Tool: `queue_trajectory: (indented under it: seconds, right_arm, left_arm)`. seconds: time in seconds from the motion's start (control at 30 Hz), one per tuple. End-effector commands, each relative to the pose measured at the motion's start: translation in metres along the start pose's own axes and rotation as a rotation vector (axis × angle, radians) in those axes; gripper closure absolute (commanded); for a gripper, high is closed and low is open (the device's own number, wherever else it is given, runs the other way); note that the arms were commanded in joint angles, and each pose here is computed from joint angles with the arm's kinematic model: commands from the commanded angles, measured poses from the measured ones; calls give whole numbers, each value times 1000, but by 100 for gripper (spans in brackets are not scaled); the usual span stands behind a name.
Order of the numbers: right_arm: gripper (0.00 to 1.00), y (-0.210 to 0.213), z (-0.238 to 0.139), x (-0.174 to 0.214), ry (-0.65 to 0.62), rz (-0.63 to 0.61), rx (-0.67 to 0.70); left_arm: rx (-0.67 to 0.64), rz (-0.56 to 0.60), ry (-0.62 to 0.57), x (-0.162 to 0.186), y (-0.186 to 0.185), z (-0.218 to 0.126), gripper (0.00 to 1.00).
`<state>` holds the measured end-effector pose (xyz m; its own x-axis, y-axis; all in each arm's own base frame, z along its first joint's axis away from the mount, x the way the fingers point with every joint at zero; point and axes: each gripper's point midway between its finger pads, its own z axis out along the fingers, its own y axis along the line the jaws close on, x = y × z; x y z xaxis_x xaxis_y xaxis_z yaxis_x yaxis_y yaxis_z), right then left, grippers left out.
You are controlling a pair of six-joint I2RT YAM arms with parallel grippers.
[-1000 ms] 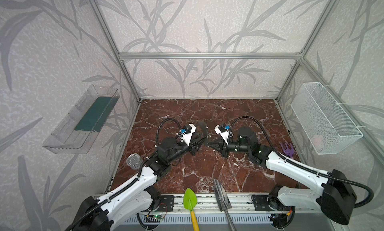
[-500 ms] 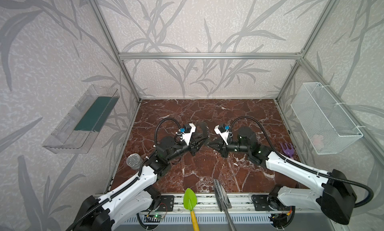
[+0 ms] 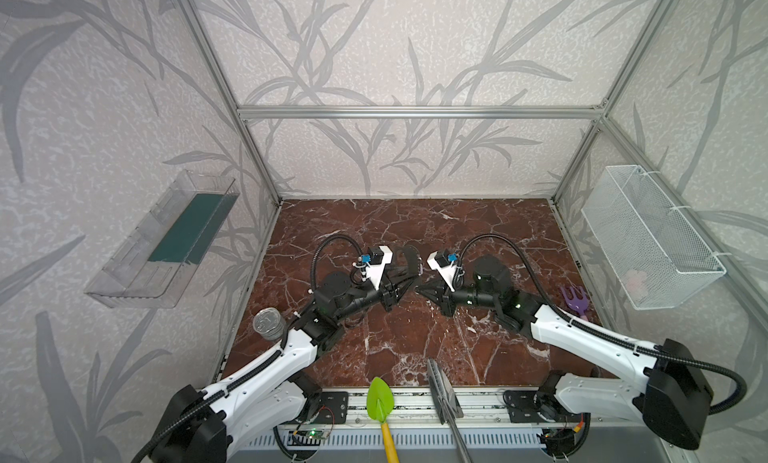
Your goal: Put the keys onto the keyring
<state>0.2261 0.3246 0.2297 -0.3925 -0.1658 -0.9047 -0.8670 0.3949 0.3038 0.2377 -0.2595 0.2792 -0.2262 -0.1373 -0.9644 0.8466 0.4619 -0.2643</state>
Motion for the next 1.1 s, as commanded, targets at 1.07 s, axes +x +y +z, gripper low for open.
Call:
queue_trajectory:
  seconds: [1.07]
  right_arm:
    - [100, -25, -2, -19, -58, -11, 221]
  left_arm:
    - [-35, -64, -72, -8, 2, 26, 65]
